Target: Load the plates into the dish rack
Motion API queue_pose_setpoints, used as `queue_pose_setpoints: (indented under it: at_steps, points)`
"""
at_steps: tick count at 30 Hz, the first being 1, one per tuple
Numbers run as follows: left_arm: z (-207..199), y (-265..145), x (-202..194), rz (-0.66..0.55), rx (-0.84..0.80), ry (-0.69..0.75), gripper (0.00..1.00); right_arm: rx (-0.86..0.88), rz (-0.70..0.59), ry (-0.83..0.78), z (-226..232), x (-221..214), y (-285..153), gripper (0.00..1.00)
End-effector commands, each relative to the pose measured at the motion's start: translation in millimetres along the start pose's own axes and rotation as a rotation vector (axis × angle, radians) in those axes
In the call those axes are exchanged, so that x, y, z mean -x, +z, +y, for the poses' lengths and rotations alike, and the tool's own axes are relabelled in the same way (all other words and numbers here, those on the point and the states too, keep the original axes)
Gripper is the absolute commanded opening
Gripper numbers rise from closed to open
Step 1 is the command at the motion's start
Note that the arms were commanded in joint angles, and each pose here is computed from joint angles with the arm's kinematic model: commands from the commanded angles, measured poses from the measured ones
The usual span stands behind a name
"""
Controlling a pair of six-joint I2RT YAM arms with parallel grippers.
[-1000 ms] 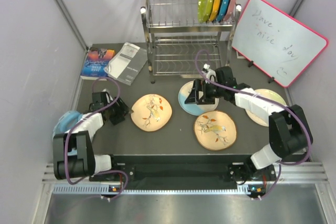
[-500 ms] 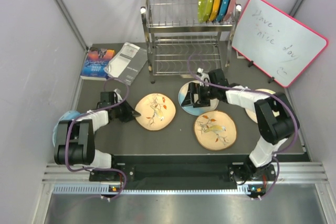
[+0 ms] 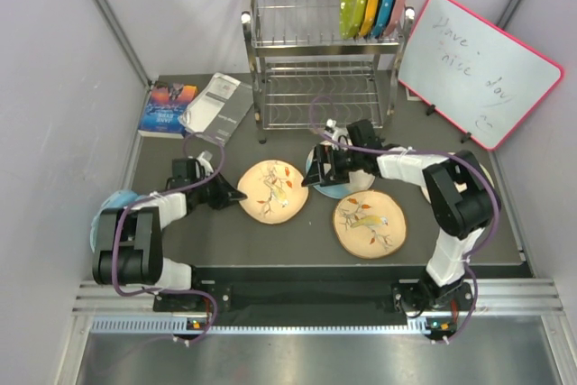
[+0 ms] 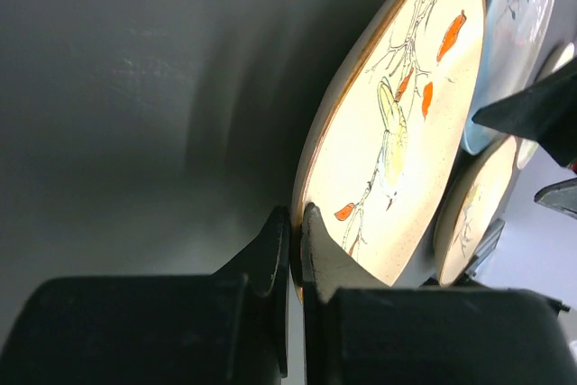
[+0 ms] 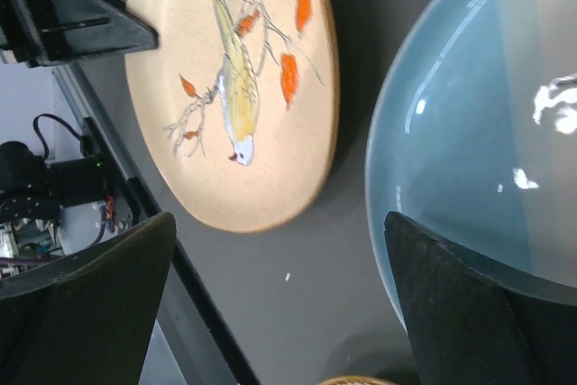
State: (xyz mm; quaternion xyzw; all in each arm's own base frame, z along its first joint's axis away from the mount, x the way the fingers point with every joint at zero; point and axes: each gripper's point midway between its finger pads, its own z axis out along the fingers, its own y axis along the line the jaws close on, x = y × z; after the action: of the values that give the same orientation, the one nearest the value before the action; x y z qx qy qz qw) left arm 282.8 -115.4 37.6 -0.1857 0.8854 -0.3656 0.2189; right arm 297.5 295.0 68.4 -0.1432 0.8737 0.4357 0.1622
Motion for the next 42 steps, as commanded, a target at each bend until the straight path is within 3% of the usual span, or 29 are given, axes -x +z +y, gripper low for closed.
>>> queue_pose_setpoints:
  at_steps: [1,16,26,32,36,42]
  points:
    - [1.7,-2.5,-20.5,0.048,-0.055,0.103,0.00,0.139,-0.038,-0.086,39.0,19.5,7.1,1.00]
    - [-6.9,-15.6,-19.7,0.055,-0.124,0.110,0.00,0.139,0.057,-0.082,42.3,-15.2,21.4,0.98]
    - [-1.2,-14.2,-21.9,0.060,-0.109,0.122,0.00,0.166,0.179,-0.073,46.3,-39.6,65.4,0.95]
    - [8.9,-9.0,-24.7,0.077,-0.079,0.108,0.00,0.297,0.130,-0.074,71.0,-29.8,67.0,0.89]
    - [22.7,-6.0,-30.4,0.098,-0.020,0.075,0.00,0.492,0.074,-0.084,106.4,-21.1,54.5,0.86]
    - [30.8,-0.5,-34.0,0.117,-0.002,0.049,0.00,0.615,0.074,-0.077,124.4,-27.9,53.6,0.72]
